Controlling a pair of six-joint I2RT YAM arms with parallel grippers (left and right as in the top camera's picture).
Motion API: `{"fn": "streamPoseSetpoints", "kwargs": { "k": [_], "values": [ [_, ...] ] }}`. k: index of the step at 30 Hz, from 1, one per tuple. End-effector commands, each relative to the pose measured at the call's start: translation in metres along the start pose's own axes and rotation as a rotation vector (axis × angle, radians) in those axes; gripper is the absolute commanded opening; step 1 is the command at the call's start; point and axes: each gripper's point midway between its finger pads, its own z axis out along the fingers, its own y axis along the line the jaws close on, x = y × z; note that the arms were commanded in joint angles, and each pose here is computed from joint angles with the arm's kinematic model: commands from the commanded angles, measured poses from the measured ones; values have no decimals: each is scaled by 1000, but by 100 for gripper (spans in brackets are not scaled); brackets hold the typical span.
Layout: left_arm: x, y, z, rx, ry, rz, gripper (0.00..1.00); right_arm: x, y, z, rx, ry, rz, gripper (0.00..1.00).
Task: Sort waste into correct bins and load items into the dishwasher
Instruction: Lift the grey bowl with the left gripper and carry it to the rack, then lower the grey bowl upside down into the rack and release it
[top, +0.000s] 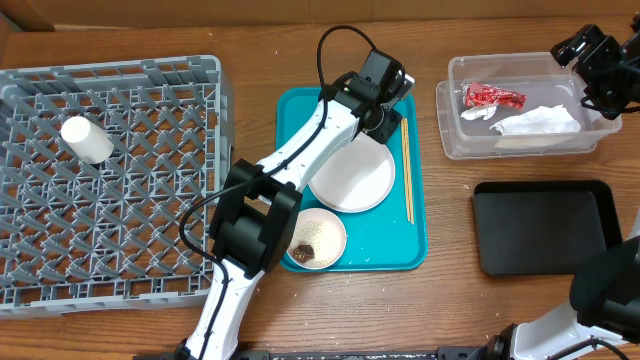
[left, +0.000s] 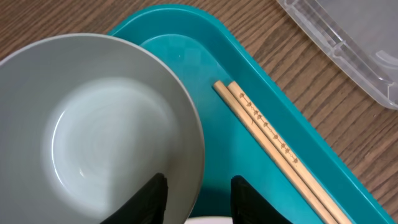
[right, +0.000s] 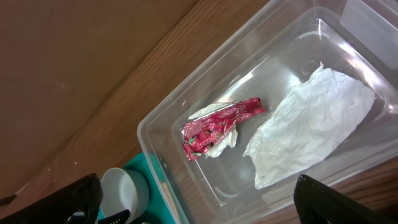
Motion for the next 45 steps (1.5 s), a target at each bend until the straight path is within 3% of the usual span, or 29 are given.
{"fn": "streamPoseSetpoints", "kwargs": {
  "k": [1,4,8,17,22,26,31,36,40,45],
  "values": [
    [12,-6,15,21,33,15,32,-8,8,-12,-20,-36,-12,100],
    [18,-6,22,23,52,12,25,-8,8,-12,-20,-36,-12,100],
    [16,-6,22,24,43,5,24,-8,8,-12,-20,-36,-12,100],
    [6,-6,14,23,17,-4,4,-8,8,-12,-20,-36,-12,100],
    [-26,-6,-15,19,-54,-62,4,-8,8,-12,-20,-36,-12,100],
    [-61,-2,-64,14,-138,-113,4,-8,8,-12,-20,-36,-12,100],
    [-83,32,-149,-18,-226,-263,4,-8,8,-12,-20,-36,-12,100],
    [-64,103,-229,-93,-276,-524,4,-8,8,-12,-20,-36,-12,100],
    [-24,167,-277,-128,-280,-782,4,-8,8,-12,-20,-36,-12,100],
    [52,229,-308,-66,-193,-1137,4,-8,8,-12,-20,-36,-12,100]
  ]
}}
